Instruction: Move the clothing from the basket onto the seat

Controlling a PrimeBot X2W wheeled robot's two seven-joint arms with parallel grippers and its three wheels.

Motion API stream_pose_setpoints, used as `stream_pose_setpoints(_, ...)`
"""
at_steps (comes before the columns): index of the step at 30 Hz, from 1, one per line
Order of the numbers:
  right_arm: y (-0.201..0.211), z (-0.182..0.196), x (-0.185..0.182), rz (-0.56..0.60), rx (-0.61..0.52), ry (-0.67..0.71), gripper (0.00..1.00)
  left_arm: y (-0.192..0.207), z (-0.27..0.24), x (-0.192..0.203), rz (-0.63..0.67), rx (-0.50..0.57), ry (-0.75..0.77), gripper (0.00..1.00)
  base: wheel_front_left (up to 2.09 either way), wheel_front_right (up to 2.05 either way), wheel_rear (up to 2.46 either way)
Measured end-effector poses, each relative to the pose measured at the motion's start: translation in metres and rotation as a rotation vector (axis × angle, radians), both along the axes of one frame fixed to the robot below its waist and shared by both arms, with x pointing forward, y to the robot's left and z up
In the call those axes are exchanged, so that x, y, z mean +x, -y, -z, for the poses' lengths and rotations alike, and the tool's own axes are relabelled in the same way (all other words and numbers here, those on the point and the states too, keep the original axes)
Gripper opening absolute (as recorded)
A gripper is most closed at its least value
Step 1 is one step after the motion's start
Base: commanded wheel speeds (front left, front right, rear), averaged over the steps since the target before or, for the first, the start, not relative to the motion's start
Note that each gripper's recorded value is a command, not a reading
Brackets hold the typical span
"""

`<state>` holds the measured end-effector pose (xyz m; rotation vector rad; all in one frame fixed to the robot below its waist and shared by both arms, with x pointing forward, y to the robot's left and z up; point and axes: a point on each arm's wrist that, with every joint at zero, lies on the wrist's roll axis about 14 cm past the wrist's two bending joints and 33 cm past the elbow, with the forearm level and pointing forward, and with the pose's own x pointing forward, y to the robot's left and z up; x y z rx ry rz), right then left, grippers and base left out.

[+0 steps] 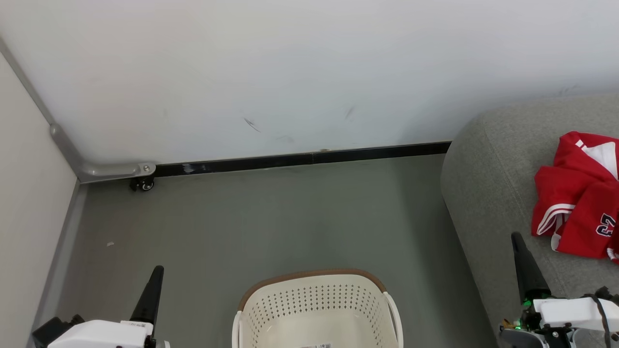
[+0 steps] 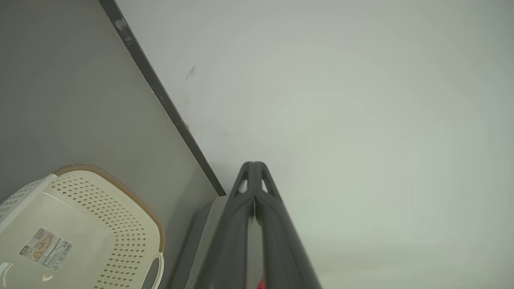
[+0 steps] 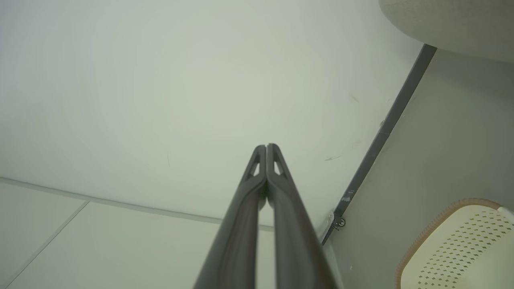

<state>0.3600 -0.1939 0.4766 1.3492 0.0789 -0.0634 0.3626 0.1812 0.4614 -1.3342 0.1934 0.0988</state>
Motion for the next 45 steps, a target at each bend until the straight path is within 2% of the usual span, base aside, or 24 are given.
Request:
stream_pose_setpoints(16, 0.009, -0.007, 0.015, 0.047, 0.226, 0.02, 0.0, -0.007, -0.015, 0.009, -0.051, -0.232, 0.086, 0.0, 0.0, 0.0, 0.0)
stream_pose_setpoints(45, 0.011, -0.005, 0.014, 0.05, 0.225, 0.012, 0.0, -0.007, -0.013, 0.01, -0.052, -0.234, 0.084, 0.0, 0.0, 0.0, 0.0)
